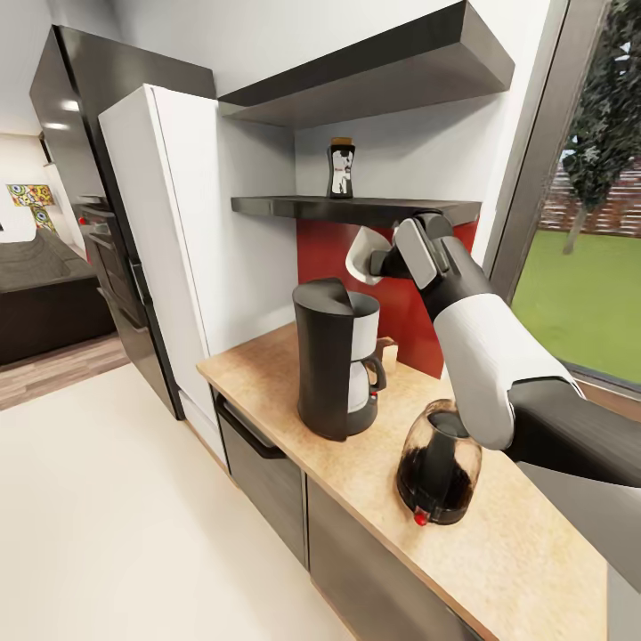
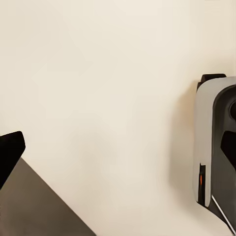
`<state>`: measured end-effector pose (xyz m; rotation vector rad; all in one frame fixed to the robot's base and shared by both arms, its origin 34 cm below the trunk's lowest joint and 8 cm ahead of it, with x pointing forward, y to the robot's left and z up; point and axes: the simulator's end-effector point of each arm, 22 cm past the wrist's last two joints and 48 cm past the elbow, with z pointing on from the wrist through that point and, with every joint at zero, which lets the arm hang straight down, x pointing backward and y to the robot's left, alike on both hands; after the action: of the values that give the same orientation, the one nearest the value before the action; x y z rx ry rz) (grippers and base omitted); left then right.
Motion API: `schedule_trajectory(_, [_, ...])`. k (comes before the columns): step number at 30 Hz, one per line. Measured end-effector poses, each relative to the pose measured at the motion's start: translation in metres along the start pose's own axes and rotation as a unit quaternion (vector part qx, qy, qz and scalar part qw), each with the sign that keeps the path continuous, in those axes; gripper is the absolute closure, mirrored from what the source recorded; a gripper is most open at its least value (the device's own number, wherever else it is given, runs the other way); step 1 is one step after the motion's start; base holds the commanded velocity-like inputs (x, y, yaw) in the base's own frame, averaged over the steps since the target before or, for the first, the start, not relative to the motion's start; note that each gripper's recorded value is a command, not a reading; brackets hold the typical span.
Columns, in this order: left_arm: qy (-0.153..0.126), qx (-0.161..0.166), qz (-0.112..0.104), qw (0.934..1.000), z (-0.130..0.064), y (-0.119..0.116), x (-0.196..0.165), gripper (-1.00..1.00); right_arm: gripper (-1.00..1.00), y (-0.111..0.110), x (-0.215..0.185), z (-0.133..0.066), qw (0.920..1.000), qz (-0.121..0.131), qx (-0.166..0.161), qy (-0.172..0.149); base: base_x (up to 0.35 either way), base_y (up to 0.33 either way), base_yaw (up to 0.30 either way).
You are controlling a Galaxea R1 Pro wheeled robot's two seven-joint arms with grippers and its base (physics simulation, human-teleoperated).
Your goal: Set up a coffee station on the kitchen countertop: keep the coffee maker on the countertop, move the bottle of coffee from the kitchen shelf to the counter next to the coffee maker, place a paper coffee filter on top of the coffee maker, put the saucer next to the coffee maker with the coffee cup on the saucer, and place the electric kettle next to the coffee maker.
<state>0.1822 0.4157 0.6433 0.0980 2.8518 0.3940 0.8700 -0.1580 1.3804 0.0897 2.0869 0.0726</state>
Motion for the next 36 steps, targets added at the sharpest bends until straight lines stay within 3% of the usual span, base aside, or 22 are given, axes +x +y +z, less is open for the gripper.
schedule_trajectory(5, [0.0, 0.0, 0.0, 1.0, 0.0, 0.0005, -0.0002, -1.0, 1.0, -0.0003, 0.0033, 0.0016, 1.0, -0.001, 0.001, 0.005, 0.155, 0.0, 0.0])
schedule_trajectory(10, [-0.002, -0.001, 0.0, 1.0, -0.0005, 0.0013, 0.0, -1.0, 1.0, 0.0057, 0.0065, -0.001, 0.9998, 0.014, -0.012, 0.011, 0.071, 0.0, 0.0])
schedule_trajectory(36, [-0.001, 0.001, -0.001, 1.0, -0.0002, -0.001, -0.0005, -1.0, 1.0, 0.0055, 0.0071, 0.0007, 0.9998, 0.01, -0.012, 0.011, 0.003, 0.0, 0.0])
